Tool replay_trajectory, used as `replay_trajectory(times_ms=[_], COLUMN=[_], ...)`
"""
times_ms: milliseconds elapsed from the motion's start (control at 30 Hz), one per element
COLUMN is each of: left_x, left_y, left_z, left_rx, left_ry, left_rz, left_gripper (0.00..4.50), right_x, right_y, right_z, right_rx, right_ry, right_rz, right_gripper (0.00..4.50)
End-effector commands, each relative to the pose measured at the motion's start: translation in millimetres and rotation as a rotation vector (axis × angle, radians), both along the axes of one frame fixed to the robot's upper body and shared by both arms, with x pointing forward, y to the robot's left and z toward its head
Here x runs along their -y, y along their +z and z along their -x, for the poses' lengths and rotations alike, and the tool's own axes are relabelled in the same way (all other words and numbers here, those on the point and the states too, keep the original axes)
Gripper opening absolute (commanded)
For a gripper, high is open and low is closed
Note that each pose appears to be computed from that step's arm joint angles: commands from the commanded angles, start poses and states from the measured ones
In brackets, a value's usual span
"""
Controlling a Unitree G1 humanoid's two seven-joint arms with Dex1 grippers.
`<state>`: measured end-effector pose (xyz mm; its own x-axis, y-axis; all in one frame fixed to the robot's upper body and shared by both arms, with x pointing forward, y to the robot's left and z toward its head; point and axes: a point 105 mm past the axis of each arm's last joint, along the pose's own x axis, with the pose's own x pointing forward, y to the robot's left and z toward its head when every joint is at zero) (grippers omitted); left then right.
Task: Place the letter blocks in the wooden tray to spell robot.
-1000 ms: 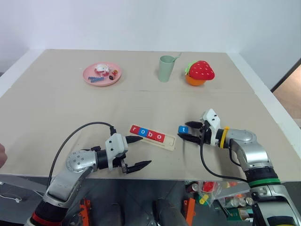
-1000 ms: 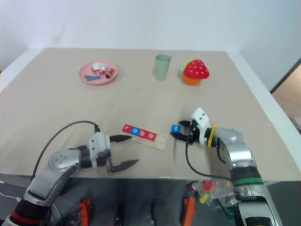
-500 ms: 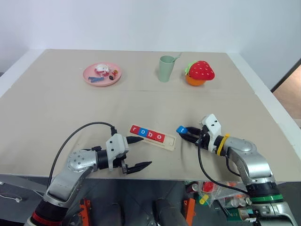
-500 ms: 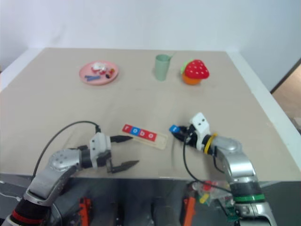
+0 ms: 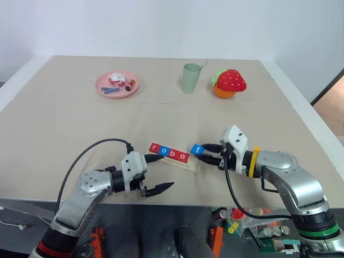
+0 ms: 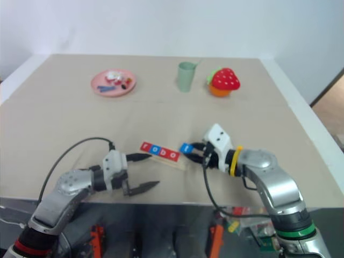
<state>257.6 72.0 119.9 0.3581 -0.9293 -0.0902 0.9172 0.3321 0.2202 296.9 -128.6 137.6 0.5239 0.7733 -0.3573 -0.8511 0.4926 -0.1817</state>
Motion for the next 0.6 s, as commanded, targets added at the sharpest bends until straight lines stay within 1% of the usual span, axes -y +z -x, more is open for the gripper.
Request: replay_trajectory(times_ms=[33,367,600], left_x=[-0.1,-1.7,-2.2], left_y=[7.8,9.0,8.7], left_z=[0.2,1.4,3.0], left_rx=[0.034,0.036,0.035], left_ry=[0.003,0.016,0.02], left_rz=[0.01,0.012,0.01], left_gripper=[4.5,4.5,4.5], right_x=[1.7,6.7,3.3], right_y=[-0.1,-15.5,-18.8], right_z=[-0.4,-10.4,-11.8], right_rx=[0.019,-0.001,-0.007], right_ry=[0.036,0.073,0.1], right_rz=[0.033,0.07,0.067], right_gripper=[1.19,1.19,1.19])
